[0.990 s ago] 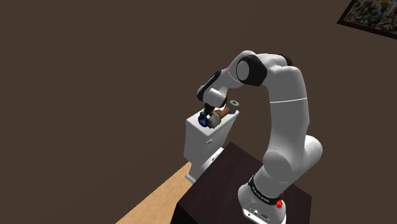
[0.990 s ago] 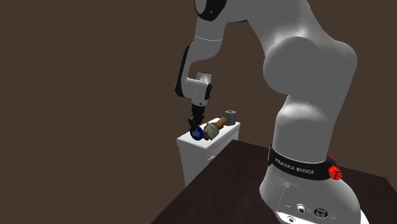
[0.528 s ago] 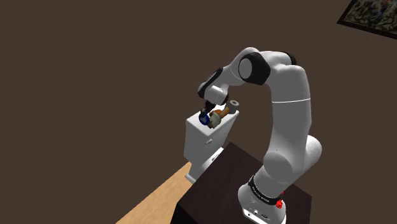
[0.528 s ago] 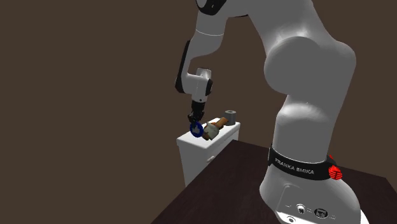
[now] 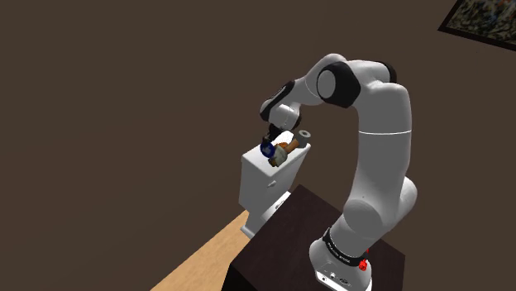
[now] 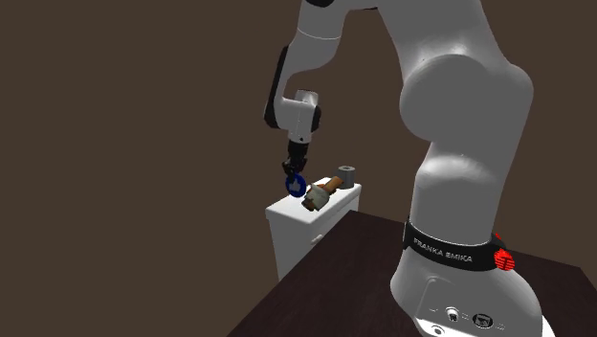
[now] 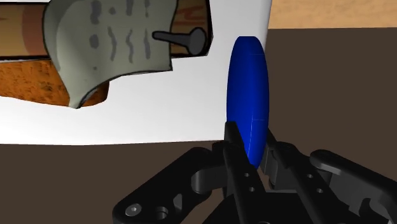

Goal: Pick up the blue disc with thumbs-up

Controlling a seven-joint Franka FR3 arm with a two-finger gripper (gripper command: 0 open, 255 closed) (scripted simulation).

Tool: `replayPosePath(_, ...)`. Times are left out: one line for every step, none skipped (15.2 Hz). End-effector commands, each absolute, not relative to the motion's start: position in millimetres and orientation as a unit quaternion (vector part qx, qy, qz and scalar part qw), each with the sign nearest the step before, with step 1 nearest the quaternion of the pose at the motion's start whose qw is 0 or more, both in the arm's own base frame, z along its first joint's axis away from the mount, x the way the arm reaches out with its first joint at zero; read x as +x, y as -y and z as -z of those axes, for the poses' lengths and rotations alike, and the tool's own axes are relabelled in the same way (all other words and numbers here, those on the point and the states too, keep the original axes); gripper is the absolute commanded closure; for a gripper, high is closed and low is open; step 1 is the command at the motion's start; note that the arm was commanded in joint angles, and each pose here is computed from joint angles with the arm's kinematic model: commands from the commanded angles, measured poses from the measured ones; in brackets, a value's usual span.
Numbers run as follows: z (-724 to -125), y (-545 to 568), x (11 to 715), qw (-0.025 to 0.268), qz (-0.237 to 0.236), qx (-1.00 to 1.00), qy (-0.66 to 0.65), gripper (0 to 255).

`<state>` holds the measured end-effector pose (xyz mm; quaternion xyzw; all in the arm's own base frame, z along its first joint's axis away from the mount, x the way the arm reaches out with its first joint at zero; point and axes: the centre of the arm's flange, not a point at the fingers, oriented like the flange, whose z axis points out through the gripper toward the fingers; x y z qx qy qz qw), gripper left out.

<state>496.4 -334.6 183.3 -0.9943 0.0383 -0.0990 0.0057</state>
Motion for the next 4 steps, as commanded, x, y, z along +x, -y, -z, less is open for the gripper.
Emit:
replayPosePath(-194.7,335.1,495.5,0.006,0.099,-0.994,-0.038,255)
replayPosePath(-200.0,335.1,495.5,0.006,0.099,-0.994,-0.038,255)
replayPosePath(-200.8,335.1,495.4,0.006,0.099,-0.994,-0.038,255)
replayPosePath(-200.8,335.1,495.5,0.006,0.099,-0.994,-0.038,255)
